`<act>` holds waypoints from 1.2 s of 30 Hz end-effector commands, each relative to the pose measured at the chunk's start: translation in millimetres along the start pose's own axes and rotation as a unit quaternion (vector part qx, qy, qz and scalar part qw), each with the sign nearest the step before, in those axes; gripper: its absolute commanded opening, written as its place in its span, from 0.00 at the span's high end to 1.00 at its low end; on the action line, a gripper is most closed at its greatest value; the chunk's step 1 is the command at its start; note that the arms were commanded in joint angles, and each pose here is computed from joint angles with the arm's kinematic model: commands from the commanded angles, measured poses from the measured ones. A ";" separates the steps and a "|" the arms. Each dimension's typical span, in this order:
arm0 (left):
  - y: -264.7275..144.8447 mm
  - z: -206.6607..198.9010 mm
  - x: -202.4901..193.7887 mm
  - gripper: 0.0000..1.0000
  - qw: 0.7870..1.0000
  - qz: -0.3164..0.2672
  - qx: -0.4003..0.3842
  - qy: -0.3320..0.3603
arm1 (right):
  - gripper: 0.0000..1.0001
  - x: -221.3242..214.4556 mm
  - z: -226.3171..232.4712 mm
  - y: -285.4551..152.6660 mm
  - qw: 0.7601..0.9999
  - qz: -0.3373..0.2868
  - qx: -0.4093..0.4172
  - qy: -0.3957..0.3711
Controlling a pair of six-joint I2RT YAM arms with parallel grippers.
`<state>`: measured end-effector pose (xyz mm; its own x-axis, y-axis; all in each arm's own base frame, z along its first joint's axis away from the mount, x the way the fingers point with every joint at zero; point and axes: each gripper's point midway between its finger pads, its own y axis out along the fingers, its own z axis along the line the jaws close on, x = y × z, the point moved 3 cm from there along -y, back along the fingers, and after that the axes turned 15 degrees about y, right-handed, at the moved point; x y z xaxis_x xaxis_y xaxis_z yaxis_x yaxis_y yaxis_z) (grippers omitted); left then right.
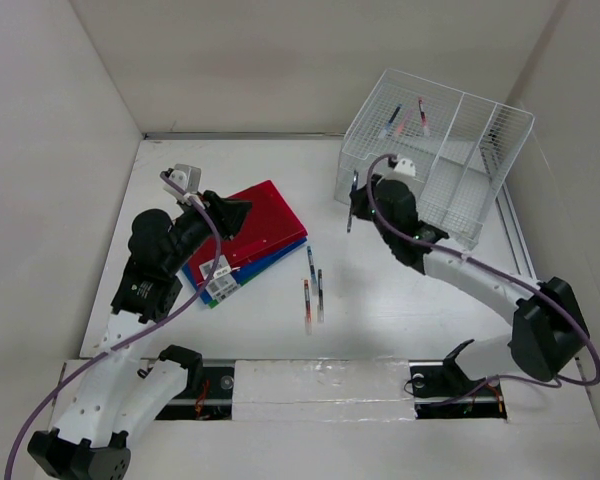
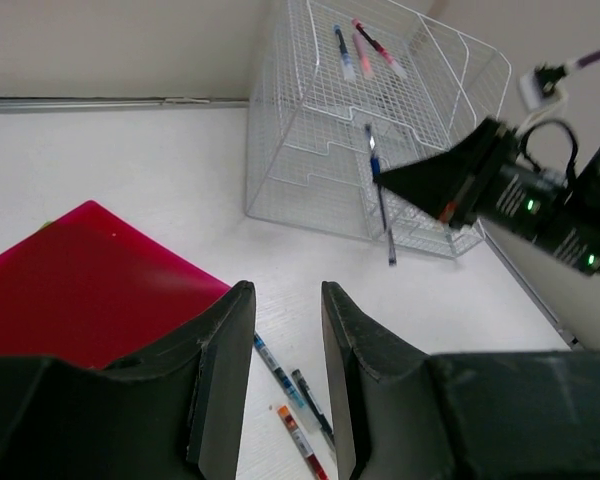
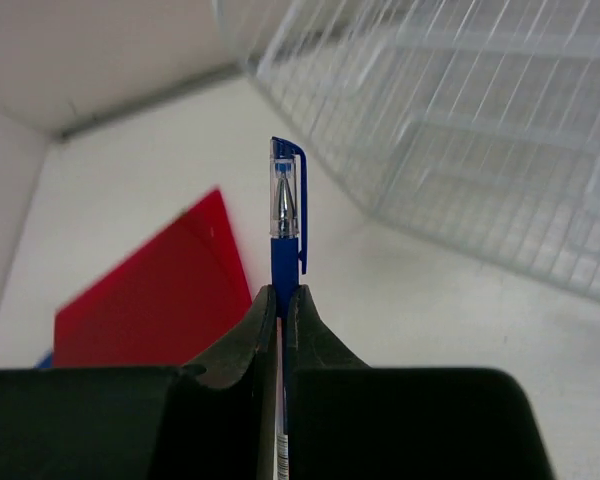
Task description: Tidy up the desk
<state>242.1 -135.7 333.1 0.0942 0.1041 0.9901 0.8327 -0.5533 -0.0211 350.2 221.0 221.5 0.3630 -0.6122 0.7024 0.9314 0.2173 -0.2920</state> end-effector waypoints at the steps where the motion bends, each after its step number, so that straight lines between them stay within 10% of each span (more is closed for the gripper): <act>1: -4.4 -3.5 14.1 0.71 0.999 -0.030 -0.009 0.012 | 1.00 85.2 28.3 9.5 0.992 -0.114 0.034 0.040; 10: -6.9 -6.6 16.0 0.70 0.999 -0.032 -0.016 0.011 | 0.98 223.1 2.1 72.0 0.975 -0.194 0.047 0.101; 16: -8.4 -7.3 17.7 0.70 0.999 -0.037 -0.017 0.012 | 0.45 259.4 5.0 116.0 0.973 -0.142 0.105 0.147; 21: -5.0 -4.8 13.3 0.70 0.999 -0.029 -0.013 0.010 | 0.39 251.0 22.6 76.1 0.969 -0.159 0.133 0.134; 23: -4.3 -5.9 12.7 0.70 0.999 -0.028 -0.017 0.009 | 0.39 216.6 4.5 66.8 0.973 -0.144 0.120 0.133; 28: 1.7 -3.7 6.2 0.70 1.000 -0.014 -0.017 0.004 | 0.98 113.5 11.0 15.8 0.980 -0.081 0.136 0.122; 34: 2.6 -3.8 5.1 0.70 1.000 -0.013 -0.019 0.003 | 0.98 -46.3 -2.2 -32.4 0.994 0.064 0.084 0.021; 36: 2.1 -4.7 7.0 0.70 1.000 -0.016 -0.021 0.004 | 0.81 -85.2 -13.7 -44.6 0.993 0.105 0.053 -0.019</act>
<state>242.6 -139.0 329.8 0.1088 0.0989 0.9891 0.8197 -0.5718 -0.0330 291.1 257.6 183.6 0.5675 -0.5748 0.5895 0.8156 0.4909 -0.3064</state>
